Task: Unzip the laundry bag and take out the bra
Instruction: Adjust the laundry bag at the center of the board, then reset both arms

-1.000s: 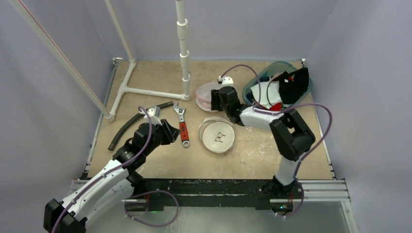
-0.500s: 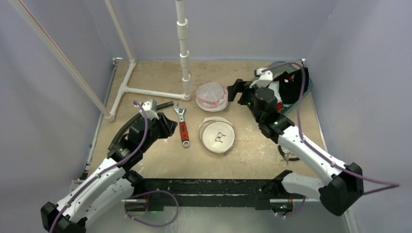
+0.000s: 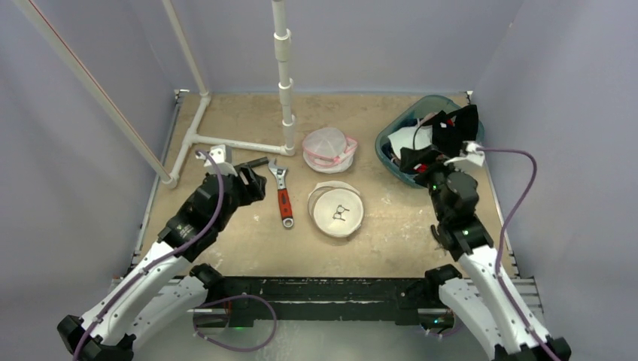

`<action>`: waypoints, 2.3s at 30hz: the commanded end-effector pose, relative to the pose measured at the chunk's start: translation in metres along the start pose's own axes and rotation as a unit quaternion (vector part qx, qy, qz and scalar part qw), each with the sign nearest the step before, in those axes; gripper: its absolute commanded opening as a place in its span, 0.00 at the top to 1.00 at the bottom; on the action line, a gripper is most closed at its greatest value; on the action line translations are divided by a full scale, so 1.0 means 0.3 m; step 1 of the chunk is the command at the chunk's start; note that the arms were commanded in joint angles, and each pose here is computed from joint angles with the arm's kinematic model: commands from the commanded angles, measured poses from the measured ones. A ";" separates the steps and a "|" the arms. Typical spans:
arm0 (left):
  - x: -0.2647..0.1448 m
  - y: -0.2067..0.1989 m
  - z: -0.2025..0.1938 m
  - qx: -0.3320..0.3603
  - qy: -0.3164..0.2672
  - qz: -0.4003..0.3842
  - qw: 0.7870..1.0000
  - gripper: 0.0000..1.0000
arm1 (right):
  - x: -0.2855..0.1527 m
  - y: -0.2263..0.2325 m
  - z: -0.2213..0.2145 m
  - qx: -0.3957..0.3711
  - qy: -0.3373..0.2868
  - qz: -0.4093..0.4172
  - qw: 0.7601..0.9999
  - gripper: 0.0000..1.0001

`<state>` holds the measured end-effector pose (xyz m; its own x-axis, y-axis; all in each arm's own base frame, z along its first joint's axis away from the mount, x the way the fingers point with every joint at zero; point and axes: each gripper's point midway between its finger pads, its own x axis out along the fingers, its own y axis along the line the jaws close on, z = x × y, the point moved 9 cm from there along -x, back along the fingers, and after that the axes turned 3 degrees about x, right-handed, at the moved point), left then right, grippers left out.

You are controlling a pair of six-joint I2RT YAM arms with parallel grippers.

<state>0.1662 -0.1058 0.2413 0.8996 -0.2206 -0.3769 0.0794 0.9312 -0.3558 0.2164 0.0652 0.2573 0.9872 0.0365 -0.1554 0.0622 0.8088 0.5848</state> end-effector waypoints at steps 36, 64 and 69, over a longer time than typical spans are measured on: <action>0.066 0.075 0.146 0.069 -0.132 0.199 0.969 0.01 | -0.300 0.151 0.179 -0.026 -0.091 0.230 0.969 0.02; -0.001 0.056 0.165 0.005 -0.120 0.185 0.975 0.01 | -0.159 0.199 0.057 -0.084 0.038 0.277 0.956 0.02; -0.005 0.064 0.161 0.017 -0.120 0.192 0.974 0.01 | -0.143 0.184 0.052 -0.062 0.023 0.253 0.965 0.02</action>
<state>0.1884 -0.0743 0.2710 0.9326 0.2185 -0.2871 -0.2808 0.9393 -0.1973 0.1804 0.0992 0.2880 0.8765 0.4802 -0.0351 -0.4003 0.7672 0.5011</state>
